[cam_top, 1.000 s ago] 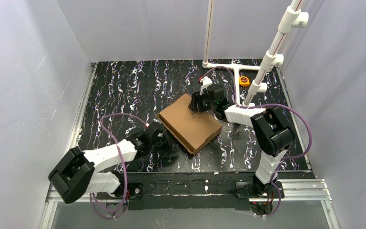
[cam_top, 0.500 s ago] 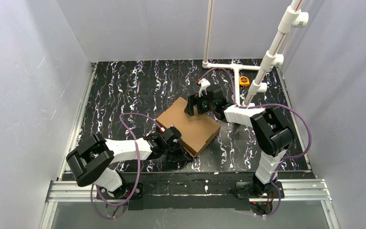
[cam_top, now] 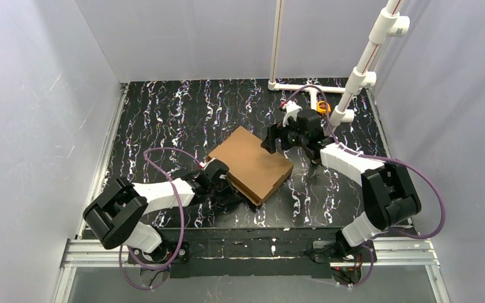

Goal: Fold the paper box

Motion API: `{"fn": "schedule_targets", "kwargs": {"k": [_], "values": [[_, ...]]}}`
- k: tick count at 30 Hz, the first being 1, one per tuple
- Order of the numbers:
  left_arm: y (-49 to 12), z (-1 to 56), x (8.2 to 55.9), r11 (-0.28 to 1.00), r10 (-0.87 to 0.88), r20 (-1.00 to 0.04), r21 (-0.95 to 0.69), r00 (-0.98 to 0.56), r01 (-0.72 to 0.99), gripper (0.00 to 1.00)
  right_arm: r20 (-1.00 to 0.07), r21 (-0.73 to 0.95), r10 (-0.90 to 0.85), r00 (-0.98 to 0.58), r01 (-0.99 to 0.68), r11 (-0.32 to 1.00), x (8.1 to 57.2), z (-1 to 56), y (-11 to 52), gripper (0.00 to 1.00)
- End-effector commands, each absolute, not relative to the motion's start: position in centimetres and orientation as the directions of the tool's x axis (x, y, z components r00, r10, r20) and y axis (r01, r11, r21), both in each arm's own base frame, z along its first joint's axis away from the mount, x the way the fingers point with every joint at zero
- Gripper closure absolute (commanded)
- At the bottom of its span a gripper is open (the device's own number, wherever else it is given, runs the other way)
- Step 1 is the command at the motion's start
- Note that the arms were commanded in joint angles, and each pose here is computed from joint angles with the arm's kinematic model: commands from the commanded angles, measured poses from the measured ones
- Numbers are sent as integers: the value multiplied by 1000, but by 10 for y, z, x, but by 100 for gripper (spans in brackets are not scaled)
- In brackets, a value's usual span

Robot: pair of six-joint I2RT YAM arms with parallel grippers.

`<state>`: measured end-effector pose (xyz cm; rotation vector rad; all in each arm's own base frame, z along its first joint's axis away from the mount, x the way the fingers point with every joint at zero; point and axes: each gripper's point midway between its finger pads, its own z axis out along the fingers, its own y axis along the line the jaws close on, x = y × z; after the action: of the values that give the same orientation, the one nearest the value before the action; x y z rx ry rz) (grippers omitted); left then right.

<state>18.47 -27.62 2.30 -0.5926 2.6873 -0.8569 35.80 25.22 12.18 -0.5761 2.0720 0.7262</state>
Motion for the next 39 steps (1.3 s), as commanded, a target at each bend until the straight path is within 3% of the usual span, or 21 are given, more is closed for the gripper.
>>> {"fn": "schedule_targets", "kwargs": {"k": [1,7,11,16,19,21,24,27,34,39], "values": [[-262,35,200,738,-463,-164,-616,-871,-276,100,-835,271,-164,-525,-653,708,340,121,243,2],[-259,45,188,734,-421,-185,-644,-888,-214,100,-801,252,-206,-563,-627,737,305,92,216,2],[-260,45,164,730,-385,-196,-662,-902,-168,100,-831,268,-134,-539,-601,753,301,103,204,2],[-276,45,139,639,-369,-160,-759,-916,-125,74,-802,364,-70,-593,-577,731,294,102,208,2],[-279,40,134,637,-363,-150,-760,-919,-128,67,-778,436,-41,-627,-586,683,283,98,215,2],[-287,40,135,640,-355,-149,-758,-923,-124,69,-766,455,-32,-642,-578,677,280,93,216,1],[-297,36,135,653,-340,-128,-745,-932,-135,88,-750,473,-24,-661,-562,679,280,87,216,2],[-305,29,132,665,-337,-88,-727,-937,-170,100,-739,476,-26,-673,-550,686,279,81,214,3],[-300,4,115,695,-394,22,-648,-919,-313,100,-722,487,-26,-692,-534,691,278,74,214,14],[-273,-5,109,775,-447,-15,-506,-895,-378,100,-722,488,-22,-691,-531,693,279,75,214,16]]}}
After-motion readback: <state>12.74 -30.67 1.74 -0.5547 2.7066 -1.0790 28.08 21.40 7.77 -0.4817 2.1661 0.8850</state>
